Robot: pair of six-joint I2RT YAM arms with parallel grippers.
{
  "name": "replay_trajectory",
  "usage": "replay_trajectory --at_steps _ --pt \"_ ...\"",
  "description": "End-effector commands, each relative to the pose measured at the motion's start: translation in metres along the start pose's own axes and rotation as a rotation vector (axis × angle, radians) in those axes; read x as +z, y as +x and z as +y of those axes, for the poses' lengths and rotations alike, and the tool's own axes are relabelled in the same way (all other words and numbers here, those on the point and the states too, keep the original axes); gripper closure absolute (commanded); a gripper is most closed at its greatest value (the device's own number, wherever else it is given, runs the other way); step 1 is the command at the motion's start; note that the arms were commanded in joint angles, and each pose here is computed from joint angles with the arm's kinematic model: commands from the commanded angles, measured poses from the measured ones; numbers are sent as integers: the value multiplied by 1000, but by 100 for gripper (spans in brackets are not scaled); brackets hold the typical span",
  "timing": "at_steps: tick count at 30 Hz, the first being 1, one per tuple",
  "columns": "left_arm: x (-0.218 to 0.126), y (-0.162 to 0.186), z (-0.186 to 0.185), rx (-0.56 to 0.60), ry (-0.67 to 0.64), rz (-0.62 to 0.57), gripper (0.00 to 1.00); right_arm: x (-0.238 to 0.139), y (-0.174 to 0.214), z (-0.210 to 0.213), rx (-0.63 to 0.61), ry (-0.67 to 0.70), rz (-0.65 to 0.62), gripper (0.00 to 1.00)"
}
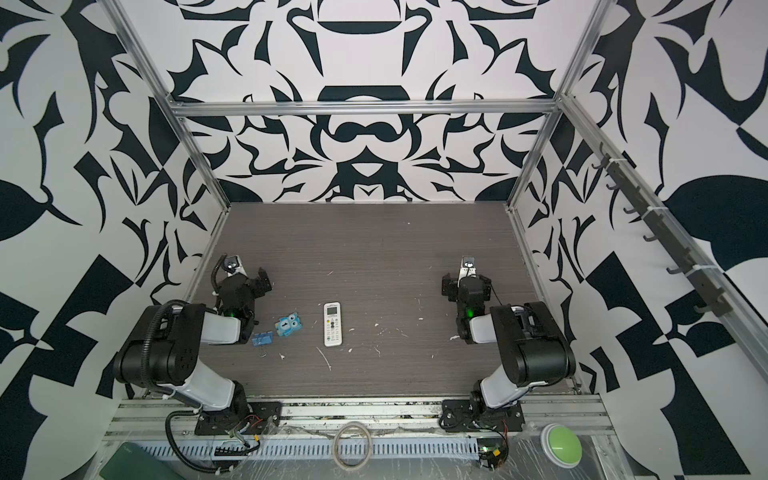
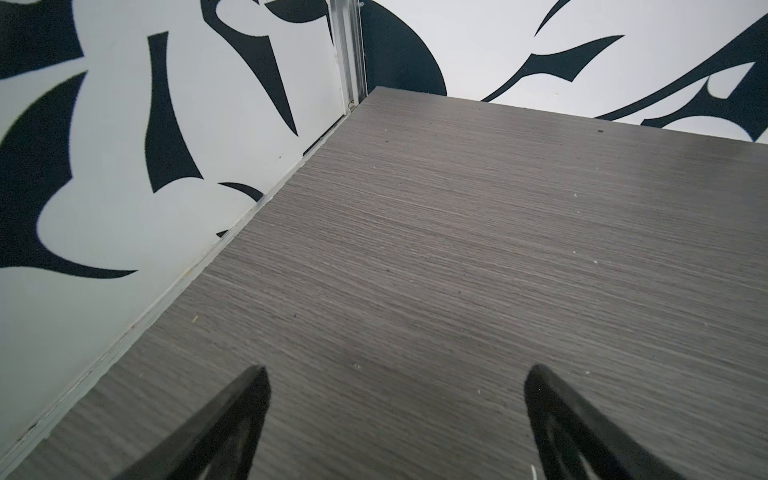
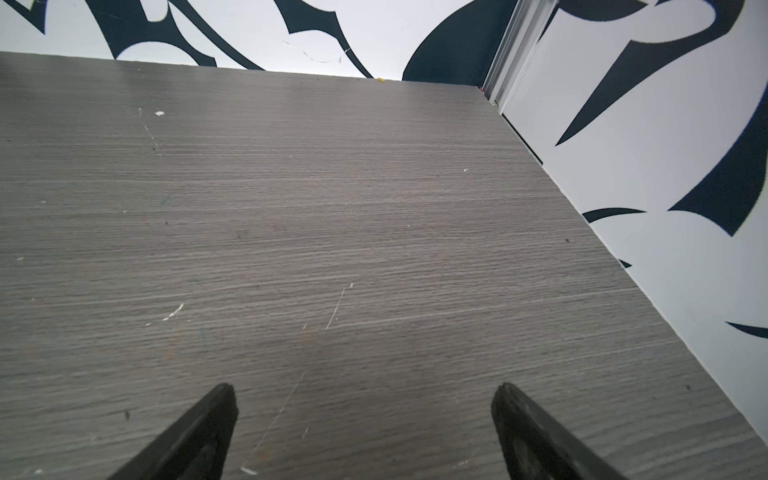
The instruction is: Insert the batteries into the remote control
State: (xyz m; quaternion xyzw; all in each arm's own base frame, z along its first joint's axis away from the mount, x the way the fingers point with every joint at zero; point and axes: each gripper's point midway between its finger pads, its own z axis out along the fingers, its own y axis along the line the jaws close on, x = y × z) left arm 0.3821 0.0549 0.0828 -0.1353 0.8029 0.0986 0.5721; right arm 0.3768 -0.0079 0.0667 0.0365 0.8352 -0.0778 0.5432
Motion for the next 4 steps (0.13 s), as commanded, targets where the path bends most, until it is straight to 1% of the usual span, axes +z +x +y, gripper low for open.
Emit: replay_trajectory --at_steps 1,4 --pt "0 -13 -2 -22 13 -34 1 1 -16 0 15 0 -43 0" --pt "1 -12 -3 -24 13 -27 1 1 -16 0 16 -1 -42 0"
